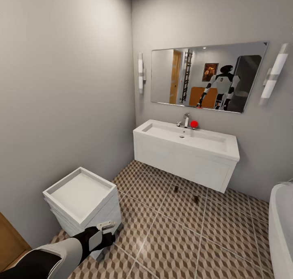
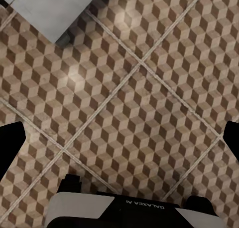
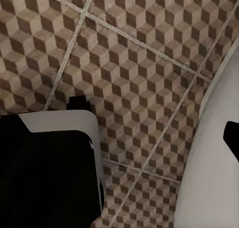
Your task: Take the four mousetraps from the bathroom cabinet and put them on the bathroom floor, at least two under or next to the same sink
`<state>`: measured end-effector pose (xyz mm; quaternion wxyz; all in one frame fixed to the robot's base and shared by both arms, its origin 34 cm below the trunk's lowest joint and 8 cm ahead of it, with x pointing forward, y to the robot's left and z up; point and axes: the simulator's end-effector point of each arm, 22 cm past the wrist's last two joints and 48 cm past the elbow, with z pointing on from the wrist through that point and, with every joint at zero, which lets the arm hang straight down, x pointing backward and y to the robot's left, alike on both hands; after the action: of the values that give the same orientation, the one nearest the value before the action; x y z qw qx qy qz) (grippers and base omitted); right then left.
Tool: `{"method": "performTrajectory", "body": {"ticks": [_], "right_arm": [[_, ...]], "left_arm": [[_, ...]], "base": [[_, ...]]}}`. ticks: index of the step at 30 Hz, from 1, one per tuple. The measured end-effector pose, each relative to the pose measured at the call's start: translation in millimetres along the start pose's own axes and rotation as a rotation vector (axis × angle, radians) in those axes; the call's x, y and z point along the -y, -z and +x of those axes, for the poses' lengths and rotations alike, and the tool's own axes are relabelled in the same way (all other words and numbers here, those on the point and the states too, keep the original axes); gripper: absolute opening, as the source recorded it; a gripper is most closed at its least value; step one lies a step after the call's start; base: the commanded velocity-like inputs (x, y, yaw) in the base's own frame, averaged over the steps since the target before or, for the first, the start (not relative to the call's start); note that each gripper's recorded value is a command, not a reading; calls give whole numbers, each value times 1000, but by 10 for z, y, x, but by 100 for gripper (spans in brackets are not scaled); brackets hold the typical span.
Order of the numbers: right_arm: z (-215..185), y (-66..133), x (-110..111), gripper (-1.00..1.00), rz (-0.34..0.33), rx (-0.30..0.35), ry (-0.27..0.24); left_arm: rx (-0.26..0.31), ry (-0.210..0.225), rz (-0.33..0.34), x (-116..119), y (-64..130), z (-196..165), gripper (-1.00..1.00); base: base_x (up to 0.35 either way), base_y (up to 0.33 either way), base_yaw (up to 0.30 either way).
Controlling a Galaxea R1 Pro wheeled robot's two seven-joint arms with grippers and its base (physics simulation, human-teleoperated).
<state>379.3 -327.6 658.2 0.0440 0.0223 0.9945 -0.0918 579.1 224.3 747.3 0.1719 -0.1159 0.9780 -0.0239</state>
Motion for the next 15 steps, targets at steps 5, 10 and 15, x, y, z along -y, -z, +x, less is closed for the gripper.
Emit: {"method": "performTrajectory", "body": {"ticks": [5,10,15], "right_arm": [[1,0,0,100,0,0,0],[0,0,0,100,0,0,0],[0,0,0,100,0,0,0]], "left_arm": [[-1,0,0,-2,-2,10,100],[-7,1,-2,-14,-14,57,100],[-11,0,-3,-23,-21,88,100]], "base": [[-4,0,75],[-1,0,153],[-1,0,203]]}}
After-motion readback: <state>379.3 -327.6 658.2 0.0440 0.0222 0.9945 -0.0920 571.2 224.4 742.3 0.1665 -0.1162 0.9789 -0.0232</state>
